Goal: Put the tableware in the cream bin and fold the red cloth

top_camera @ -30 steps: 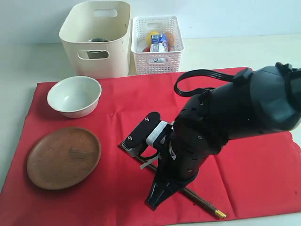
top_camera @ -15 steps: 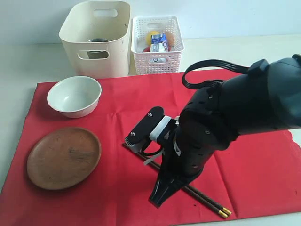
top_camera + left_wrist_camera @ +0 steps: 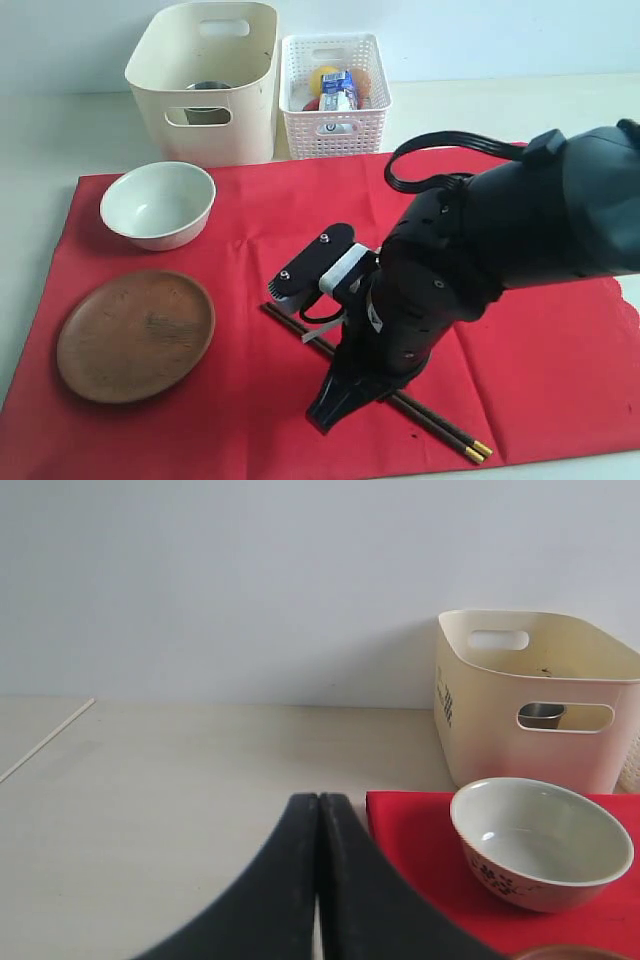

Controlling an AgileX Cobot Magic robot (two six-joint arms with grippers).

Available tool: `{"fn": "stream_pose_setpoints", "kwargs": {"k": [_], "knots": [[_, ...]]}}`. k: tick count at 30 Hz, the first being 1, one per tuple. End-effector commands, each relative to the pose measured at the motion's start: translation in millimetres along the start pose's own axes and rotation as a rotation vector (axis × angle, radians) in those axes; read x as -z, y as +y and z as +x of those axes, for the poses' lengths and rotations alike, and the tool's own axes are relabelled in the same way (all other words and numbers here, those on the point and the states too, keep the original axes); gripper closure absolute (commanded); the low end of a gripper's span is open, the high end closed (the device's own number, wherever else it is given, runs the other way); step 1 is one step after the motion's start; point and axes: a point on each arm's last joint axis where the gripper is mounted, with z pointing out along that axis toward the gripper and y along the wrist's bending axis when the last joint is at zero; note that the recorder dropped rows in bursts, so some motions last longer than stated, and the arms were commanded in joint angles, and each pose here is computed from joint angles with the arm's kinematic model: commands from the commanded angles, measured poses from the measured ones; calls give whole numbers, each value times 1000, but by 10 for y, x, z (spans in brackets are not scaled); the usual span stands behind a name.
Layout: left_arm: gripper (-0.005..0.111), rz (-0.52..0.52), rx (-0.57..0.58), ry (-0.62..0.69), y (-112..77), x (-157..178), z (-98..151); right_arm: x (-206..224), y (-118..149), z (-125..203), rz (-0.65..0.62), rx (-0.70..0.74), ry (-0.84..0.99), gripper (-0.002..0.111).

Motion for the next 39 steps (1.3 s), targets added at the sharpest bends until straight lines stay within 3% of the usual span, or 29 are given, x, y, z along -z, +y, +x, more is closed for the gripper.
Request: {"fn": "stream_pose_setpoints", "kwargs": {"k": [1,5,8,9,27,29,32,36,39], "knots": [[107,-2,5,-7,1,2,-6,-139,-14,30,7,-3,39,72],[107,-2,5,-7,1,2,-6,-218,-12,48,9,-2,65,75],[107,-2,5,-7,1,2,-6,-207,-5,38,7,7,52,103],[107,-2,5,-7,1,2,-6,-207,-5,38,7,7,52,108],[107,-2,5,-7,1,2,-6,13,-32,-20,23,28,-32,108],[107,-2,5,-7,1,2,-6,13,-35,-9,25,-37,-21,106],[107,-2,5,-7,1,2,-6,13,-48,8,40,-122,-4,93],[107,-2,5,-7,1,2,-6,14,-57,13,49,-123,0,75],[107,-2,5,-7,1,2,-6,-32,-54,20,50,-124,14,72]]}}
